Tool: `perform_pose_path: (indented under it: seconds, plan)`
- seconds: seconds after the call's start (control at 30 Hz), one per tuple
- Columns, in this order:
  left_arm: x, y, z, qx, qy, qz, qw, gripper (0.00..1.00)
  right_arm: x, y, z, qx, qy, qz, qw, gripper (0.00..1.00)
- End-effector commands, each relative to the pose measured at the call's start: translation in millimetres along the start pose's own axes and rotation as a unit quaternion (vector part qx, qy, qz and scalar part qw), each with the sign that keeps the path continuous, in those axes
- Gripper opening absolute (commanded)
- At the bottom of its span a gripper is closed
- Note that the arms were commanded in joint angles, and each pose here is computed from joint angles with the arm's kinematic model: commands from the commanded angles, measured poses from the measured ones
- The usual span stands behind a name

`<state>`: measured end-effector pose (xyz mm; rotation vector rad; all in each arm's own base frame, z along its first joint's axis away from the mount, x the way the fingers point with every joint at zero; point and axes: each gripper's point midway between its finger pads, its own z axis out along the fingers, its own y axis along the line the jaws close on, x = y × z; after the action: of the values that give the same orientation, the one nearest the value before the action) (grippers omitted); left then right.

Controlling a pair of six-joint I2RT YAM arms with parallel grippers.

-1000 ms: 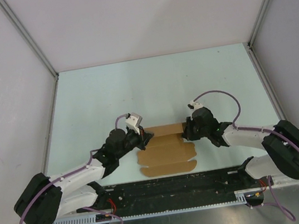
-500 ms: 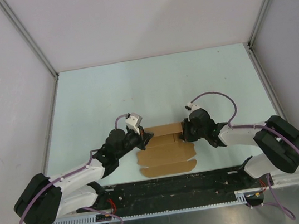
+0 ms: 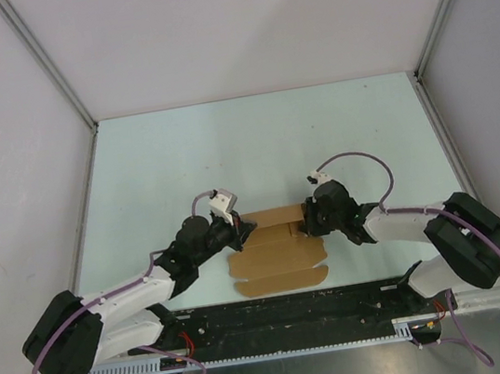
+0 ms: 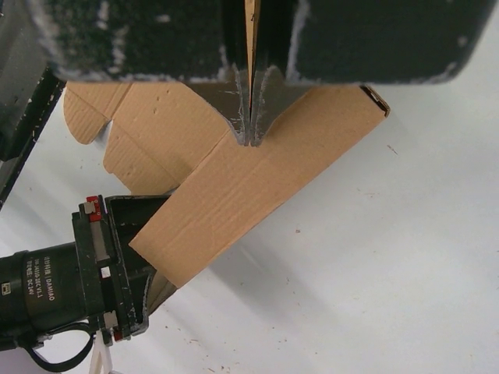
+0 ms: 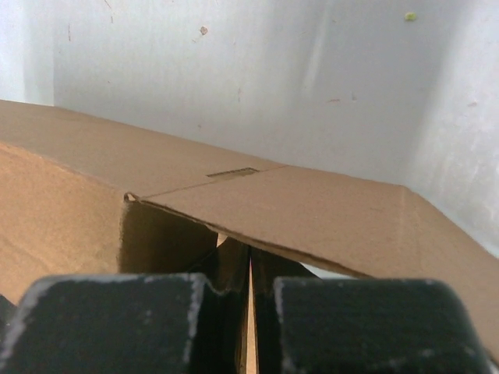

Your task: Fold the paper box

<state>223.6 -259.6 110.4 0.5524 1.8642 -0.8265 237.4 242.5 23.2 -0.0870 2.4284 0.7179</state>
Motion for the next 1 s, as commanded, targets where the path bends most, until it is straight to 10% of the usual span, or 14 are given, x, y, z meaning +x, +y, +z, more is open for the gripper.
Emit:
perform_pose_path:
  seconds: [0.0, 0.37, 0.97]
  plan:
    - [-3, 1, -4, -0.004, -0.011, 0.007, 1.000, 0.00, -3, -8, -15, 0.036, 0.011, -0.021, 0.999, 0.04]
    - [-13, 4, -7, -0.016, -0.029, 0.008, 0.999, 0.00, -46, -9, -88, 0.087, -0.035, -0.032, 0.995, 0.37]
    - [-16, 1, -5, -0.010, -0.028, 0.006, 1.000, 0.00, -102, -16, -119, 0.121, 0.008, -0.204, 0.971, 0.55]
